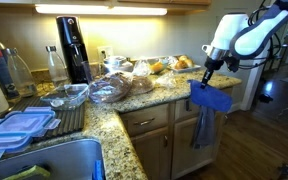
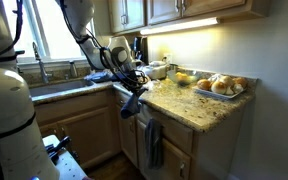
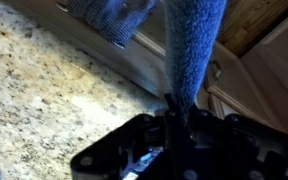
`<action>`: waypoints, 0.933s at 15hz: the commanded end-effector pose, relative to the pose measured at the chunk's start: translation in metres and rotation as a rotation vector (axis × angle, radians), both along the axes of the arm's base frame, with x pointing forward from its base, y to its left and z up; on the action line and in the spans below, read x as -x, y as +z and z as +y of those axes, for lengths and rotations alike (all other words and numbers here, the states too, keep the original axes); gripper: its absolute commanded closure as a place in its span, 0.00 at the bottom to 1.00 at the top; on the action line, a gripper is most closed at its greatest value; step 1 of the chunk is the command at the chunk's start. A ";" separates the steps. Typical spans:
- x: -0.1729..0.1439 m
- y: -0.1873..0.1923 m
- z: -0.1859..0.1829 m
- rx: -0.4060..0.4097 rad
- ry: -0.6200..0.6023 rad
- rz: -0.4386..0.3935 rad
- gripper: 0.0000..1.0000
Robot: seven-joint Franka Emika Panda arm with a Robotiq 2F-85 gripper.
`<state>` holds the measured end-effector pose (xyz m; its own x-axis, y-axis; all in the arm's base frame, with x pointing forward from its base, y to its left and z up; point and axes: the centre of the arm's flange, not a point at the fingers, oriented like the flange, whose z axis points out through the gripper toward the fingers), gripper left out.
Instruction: Remove the blue cloth from the countertop and hang it on the drawer
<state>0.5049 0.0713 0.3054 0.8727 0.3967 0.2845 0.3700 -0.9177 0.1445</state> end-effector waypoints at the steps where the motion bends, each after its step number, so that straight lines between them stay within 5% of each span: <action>1: 0.041 0.007 0.020 -0.022 0.027 -0.045 0.93; 8: 0.088 -0.026 0.047 -0.047 0.085 0.025 0.93; 14: 0.097 -0.067 0.051 -0.011 0.098 0.040 0.93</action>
